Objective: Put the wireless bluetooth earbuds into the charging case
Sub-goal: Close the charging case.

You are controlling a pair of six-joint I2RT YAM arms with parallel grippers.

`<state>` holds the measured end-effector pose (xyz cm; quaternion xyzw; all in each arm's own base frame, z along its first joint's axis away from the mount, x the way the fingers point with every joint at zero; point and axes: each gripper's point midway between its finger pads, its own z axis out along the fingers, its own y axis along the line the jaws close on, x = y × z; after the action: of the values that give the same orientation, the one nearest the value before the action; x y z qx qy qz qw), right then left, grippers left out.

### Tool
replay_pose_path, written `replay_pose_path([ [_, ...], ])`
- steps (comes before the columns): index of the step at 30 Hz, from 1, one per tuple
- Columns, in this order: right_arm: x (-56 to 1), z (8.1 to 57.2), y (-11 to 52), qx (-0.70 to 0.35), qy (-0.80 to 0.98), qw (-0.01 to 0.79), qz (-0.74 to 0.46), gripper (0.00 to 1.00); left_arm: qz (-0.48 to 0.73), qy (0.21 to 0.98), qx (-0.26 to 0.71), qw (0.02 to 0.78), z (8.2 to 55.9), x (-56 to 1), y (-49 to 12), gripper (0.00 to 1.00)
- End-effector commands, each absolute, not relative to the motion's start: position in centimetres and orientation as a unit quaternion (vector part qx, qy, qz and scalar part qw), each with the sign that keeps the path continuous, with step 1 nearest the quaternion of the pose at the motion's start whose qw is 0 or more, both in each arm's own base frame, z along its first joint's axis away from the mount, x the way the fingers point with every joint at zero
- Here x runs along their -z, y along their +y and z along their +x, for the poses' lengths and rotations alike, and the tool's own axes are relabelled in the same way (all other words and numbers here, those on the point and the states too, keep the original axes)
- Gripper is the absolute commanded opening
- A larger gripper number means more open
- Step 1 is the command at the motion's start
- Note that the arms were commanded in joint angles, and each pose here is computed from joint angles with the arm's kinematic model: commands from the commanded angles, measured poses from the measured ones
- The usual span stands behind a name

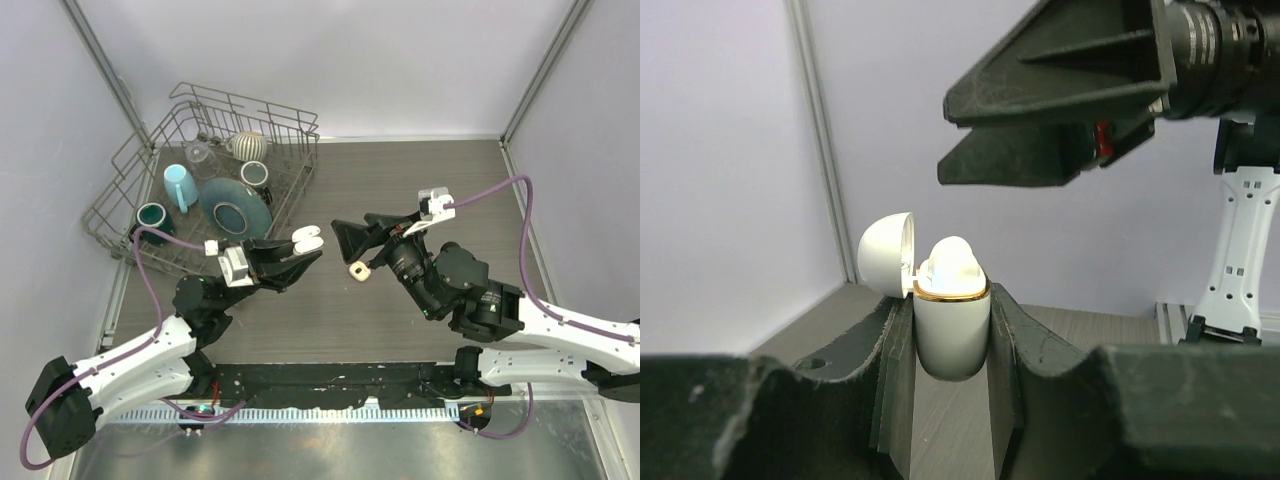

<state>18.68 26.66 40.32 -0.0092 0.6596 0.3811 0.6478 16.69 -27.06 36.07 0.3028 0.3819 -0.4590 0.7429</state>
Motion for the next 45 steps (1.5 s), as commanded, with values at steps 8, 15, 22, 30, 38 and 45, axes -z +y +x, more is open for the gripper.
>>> replay_pose_path([
  [8,-42.2,19.9,23.3,-0.307,0.722,0.619,0.041,0.85,0.315,0.348,0.470,0.747,15.4,-38.6,-26.9,0.00],
  [15,-40.1,22.7,23.8,-0.285,0.787,0.547,0.025,0.86,0.319,0.351,0.477,0.740,15.0,-38.4,-26.9,0.00],
  [22,-40.6,24.3,26.1,-0.341,0.799,0.495,0.009,0.87,0.326,0.355,0.480,0.733,14.6,-38.4,-26.9,0.00],
  [30,-44.2,23.6,24.2,-0.441,0.691,0.569,0.068,0.92,0.323,0.357,0.475,0.736,14.4,-38.1,-26.3,0.00],
  [38,-41.3,23.4,28.4,-0.409,0.765,0.497,-0.027,0.92,0.338,0.362,0.479,0.724,14.4,-37.9,-27.1,0.00],
  [45,-39.2,23.1,30.5,-0.416,0.783,0.457,-0.062,0.92,0.339,0.368,0.485,0.717,14.5,-37.5,-27.4,0.00],
])
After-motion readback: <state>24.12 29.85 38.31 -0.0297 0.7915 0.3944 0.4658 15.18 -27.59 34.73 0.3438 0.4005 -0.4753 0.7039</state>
